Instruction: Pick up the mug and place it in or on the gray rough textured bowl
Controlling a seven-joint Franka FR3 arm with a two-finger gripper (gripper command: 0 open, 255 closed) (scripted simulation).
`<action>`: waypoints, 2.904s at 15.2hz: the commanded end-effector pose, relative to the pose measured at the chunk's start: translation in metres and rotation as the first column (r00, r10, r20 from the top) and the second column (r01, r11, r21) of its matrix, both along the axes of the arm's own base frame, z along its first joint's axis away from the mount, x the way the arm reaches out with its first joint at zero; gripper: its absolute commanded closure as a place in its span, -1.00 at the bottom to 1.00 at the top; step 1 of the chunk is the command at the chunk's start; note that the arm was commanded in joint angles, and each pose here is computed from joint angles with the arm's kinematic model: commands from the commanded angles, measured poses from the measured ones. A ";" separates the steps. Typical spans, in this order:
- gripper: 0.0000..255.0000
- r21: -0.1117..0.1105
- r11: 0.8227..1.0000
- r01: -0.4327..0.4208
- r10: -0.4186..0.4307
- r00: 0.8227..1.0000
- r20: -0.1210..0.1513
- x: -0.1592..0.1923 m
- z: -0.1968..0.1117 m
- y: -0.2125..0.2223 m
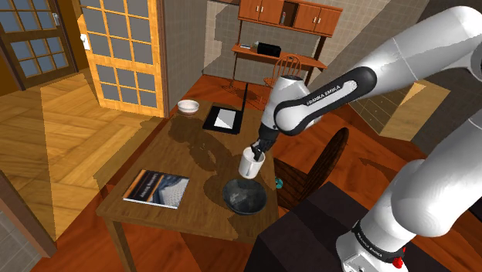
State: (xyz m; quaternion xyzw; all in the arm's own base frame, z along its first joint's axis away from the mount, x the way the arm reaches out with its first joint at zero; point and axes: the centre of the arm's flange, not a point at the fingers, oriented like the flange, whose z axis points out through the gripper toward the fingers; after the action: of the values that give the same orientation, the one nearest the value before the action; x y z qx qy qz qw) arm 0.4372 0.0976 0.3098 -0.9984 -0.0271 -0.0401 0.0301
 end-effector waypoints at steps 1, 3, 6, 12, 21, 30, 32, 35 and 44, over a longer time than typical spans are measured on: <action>1.00 0.000 1.000 0.001 -0.001 1.000 0.000 -0.020 0.003 0.018; 1.00 0.000 1.000 0.001 -0.001 1.000 0.000 -0.038 0.005 0.032; 1.00 0.000 1.000 0.001 -0.001 1.000 0.000 -0.038 -0.011 0.032; 1.00 0.000 1.000 0.001 -0.001 1.000 0.000 -0.038 -0.043 0.032; 1.00 0.000 1.000 0.001 -0.001 1.000 0.000 -0.038 -0.089 0.032; -1.00 0.000 1.000 0.001 -0.001 1.000 0.000 -0.038 -0.089 0.032; -1.00 0.000 1.000 0.001 -0.001 1.000 0.000 -0.038 -0.089 0.032; -1.00 0.000 1.000 0.001 -0.001 1.000 0.000 -0.039 -0.076 0.032; -1.00 0.000 1.000 0.001 -0.001 1.000 0.000 -0.042 -0.039 0.029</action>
State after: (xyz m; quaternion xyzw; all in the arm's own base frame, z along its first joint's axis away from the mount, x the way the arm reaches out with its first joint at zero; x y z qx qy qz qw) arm 0.3955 0.1269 0.2706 -0.9984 -0.0265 -0.0404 0.0299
